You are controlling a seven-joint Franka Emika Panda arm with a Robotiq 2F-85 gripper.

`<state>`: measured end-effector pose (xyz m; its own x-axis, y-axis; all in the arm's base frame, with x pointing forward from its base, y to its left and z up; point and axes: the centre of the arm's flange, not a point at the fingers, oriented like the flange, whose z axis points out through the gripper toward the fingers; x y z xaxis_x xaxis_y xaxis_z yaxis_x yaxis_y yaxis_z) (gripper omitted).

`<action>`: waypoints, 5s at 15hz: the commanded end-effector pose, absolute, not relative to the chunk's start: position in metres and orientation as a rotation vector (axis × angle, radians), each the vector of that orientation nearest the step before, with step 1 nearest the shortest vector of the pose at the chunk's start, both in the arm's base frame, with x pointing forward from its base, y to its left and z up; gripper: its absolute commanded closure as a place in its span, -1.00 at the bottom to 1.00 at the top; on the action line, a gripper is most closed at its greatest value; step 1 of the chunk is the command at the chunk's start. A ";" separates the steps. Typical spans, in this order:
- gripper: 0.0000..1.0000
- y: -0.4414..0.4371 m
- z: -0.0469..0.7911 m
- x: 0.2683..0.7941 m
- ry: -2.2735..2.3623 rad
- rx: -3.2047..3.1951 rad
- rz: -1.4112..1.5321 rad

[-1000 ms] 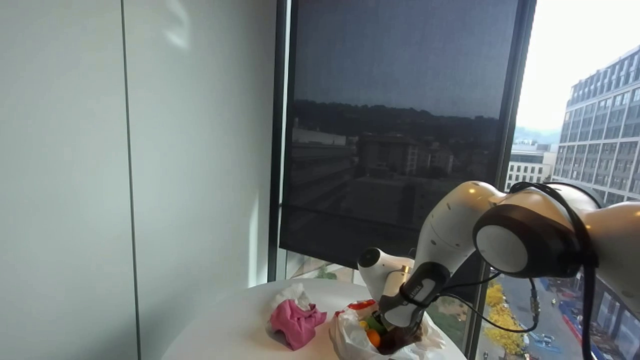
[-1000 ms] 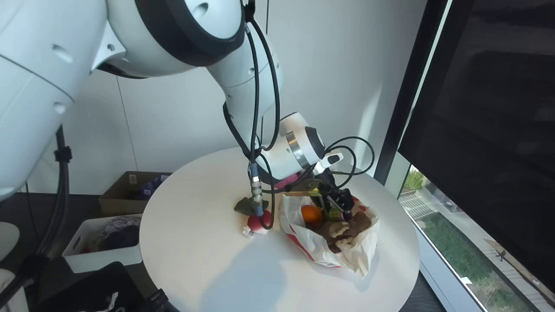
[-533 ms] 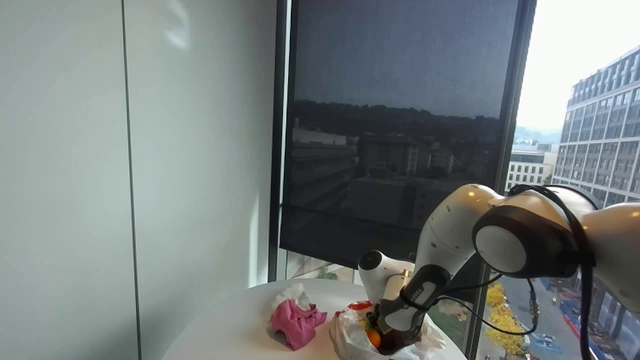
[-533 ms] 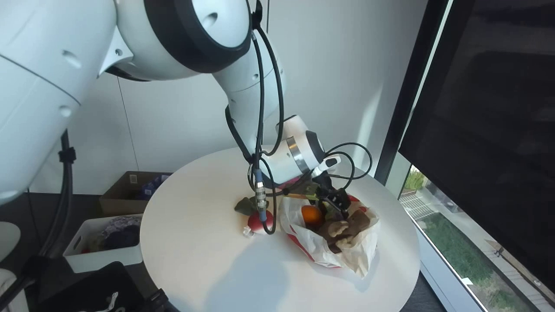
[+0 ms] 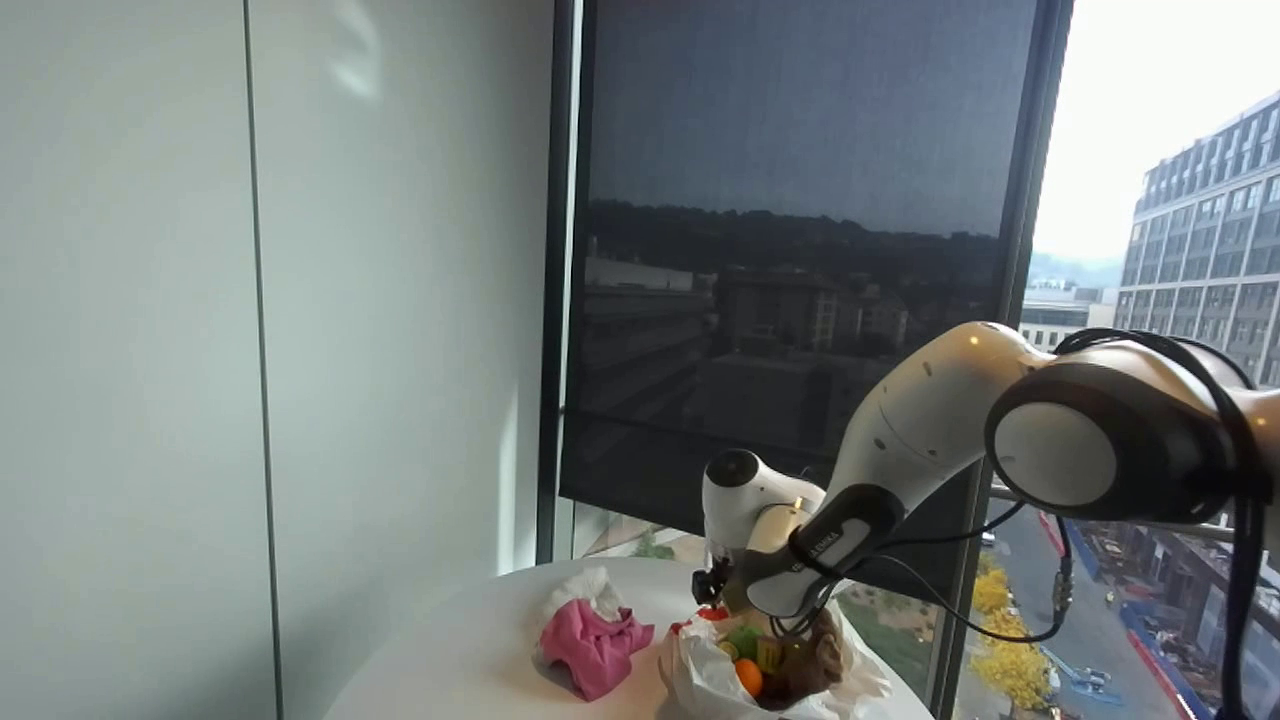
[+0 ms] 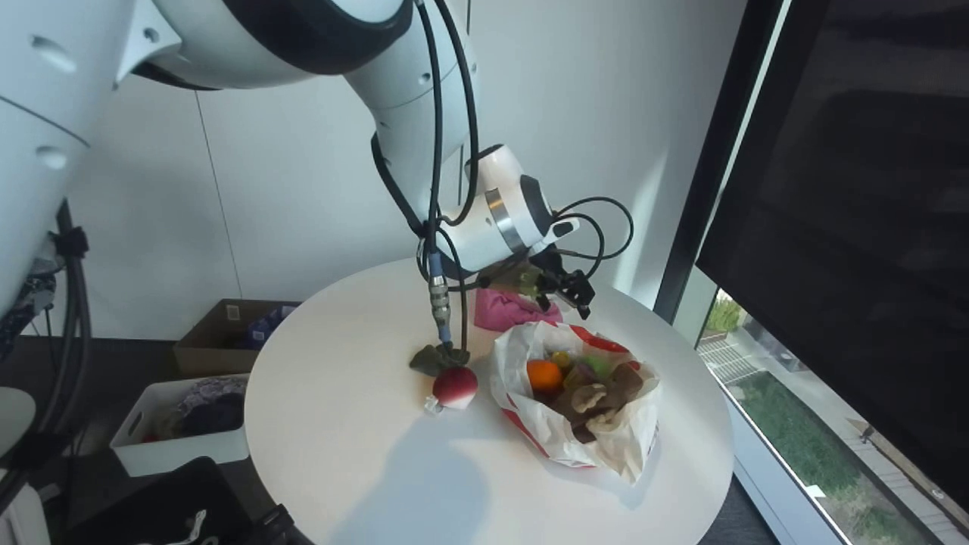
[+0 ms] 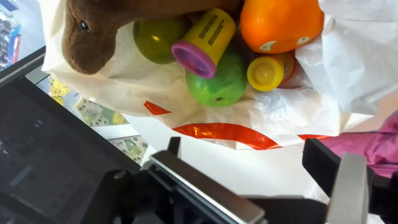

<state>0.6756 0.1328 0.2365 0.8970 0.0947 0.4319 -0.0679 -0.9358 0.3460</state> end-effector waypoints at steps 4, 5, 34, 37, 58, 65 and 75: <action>-1.00 0.143 0.233 0.666 -0.164 3.029 0.432; -1.00 0.142 0.227 0.666 -0.209 3.065 0.375; 0.32 0.148 0.152 0.674 0.137 3.153 0.294; 0.75 0.145 0.151 0.675 0.141 3.149 0.315; 1.00 0.143 0.230 0.704 -0.260 3.521 0.360; 0.99 0.168 0.294 0.700 -0.064 3.405 0.513; -0.44 0.161 0.264 0.683 -0.019 3.077 0.264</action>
<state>0.6905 0.1538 0.2590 0.9866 -0.0300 0.1603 -0.0200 -0.9978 -0.0639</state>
